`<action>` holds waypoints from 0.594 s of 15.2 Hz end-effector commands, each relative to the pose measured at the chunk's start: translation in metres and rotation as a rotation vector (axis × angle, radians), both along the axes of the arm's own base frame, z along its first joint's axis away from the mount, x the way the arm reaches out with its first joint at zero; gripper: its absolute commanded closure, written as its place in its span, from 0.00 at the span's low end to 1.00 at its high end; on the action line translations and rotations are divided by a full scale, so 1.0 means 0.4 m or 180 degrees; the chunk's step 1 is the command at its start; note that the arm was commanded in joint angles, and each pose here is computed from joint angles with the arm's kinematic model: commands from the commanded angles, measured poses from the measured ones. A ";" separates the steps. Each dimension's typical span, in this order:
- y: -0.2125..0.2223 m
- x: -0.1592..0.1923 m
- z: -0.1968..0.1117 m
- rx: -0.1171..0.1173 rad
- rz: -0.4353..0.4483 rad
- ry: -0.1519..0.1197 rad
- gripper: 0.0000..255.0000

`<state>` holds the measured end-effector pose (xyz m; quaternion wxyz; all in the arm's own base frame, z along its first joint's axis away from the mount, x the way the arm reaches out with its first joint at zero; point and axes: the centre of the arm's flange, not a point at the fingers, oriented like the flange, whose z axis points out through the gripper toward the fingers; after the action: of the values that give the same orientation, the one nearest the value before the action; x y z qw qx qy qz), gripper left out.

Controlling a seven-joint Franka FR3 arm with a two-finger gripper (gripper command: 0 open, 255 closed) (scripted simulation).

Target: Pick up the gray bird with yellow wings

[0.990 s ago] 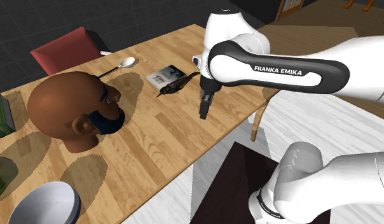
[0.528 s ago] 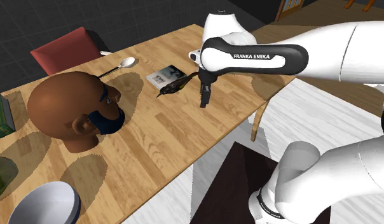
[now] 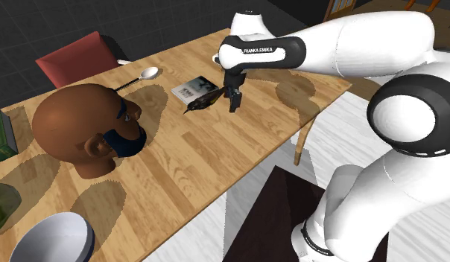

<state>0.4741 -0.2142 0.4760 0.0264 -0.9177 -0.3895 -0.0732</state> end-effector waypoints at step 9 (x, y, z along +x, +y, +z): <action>-0.124 0.293 -0.057 -0.0091 0.1095 -0.0261 0.00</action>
<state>0.5780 -0.2611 0.4563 0.0110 -0.8454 -0.5254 -0.0960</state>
